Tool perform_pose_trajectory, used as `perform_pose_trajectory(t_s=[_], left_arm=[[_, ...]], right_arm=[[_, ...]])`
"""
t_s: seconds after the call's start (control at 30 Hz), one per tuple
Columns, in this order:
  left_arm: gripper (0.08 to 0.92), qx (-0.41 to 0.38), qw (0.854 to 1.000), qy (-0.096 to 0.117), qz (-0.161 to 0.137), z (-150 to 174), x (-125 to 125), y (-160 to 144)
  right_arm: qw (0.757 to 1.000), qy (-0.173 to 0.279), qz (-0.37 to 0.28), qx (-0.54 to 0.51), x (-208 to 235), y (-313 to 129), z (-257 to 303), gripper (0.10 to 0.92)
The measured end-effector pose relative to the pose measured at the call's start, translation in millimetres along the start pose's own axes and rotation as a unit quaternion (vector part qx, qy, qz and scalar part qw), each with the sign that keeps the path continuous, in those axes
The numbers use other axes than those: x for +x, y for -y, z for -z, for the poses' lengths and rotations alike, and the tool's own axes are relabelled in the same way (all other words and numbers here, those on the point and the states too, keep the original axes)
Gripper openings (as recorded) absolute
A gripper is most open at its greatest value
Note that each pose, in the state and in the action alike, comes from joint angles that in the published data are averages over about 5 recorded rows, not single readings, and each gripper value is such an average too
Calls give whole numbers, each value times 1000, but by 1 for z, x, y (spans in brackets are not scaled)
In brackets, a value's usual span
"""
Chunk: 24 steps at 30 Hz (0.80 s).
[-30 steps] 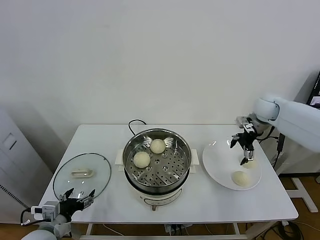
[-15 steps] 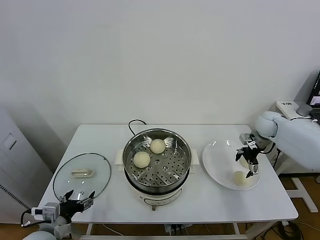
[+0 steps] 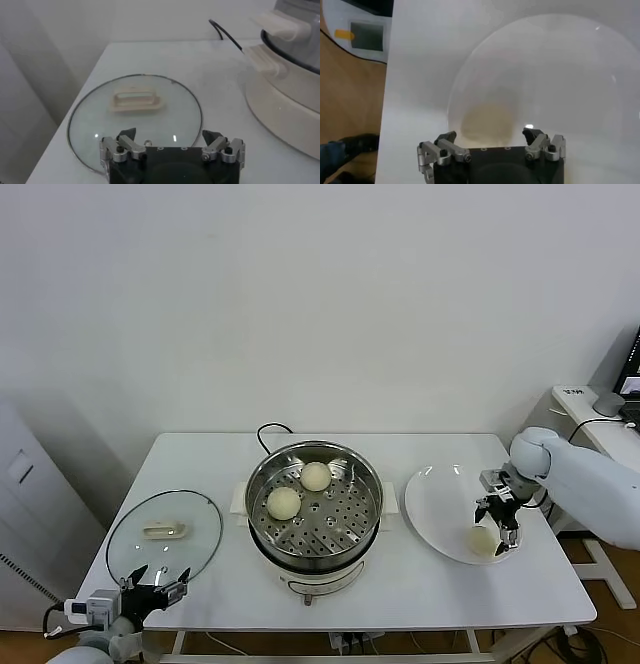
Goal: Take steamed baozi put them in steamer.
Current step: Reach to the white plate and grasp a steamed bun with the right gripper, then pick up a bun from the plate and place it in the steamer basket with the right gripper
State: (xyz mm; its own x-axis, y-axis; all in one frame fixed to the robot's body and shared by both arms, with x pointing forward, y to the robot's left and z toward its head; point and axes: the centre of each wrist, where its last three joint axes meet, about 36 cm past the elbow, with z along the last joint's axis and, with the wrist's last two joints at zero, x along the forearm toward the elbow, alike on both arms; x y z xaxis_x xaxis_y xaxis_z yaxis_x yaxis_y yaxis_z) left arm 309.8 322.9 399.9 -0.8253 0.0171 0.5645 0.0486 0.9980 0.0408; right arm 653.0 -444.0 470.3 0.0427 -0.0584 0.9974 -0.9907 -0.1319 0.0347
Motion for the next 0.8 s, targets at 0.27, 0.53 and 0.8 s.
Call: perform_pose_trajectory(t_s=[0.27,0.53,0.8], left_arm=[[823,-3,1000,0,-2,2,-2,2],[823,-4,1000,1,-3,3,-2,2],[823,-4,1000,1,-3,4,-2,3]], right_arm=[[1000,15,-11,-18,-11,-2,-5,624],[999,31,-14,-31,-14,-2,-7,508],[999,44,-11,-28,4,-1,-8,501]])
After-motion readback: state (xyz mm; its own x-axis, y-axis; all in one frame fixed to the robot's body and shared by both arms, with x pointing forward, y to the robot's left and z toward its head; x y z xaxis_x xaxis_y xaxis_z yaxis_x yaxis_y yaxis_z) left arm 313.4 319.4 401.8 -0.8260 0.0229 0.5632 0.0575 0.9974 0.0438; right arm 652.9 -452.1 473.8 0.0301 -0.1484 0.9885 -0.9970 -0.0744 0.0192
